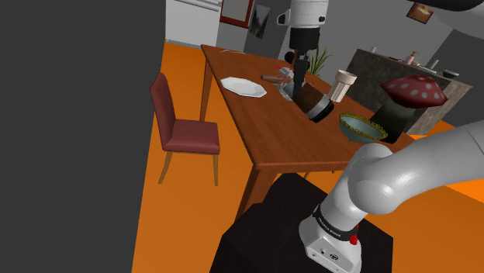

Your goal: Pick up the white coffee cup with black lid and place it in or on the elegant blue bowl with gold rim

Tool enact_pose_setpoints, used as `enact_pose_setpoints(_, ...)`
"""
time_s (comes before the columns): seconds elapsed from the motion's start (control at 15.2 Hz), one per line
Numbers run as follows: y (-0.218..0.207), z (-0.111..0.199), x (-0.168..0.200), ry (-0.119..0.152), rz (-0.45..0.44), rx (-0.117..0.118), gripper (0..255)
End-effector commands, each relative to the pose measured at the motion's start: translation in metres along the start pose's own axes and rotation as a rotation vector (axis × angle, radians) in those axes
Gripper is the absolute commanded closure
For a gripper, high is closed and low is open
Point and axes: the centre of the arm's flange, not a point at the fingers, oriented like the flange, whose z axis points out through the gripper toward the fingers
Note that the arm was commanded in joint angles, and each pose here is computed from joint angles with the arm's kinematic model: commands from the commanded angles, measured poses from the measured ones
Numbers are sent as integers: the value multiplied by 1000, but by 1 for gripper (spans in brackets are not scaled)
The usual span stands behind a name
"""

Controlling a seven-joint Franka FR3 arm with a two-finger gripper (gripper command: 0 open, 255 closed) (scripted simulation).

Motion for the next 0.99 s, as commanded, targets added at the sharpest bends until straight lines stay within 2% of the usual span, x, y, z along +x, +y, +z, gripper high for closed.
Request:
enact_pose_setpoints(0.0,1,-10,-2,0,0,0,255)
enact_pose_setpoints(0.2,1,-23,-6,0,0,0,255)
enact_pose_setpoints(0.92,79,7,-124,0,0,0,255)
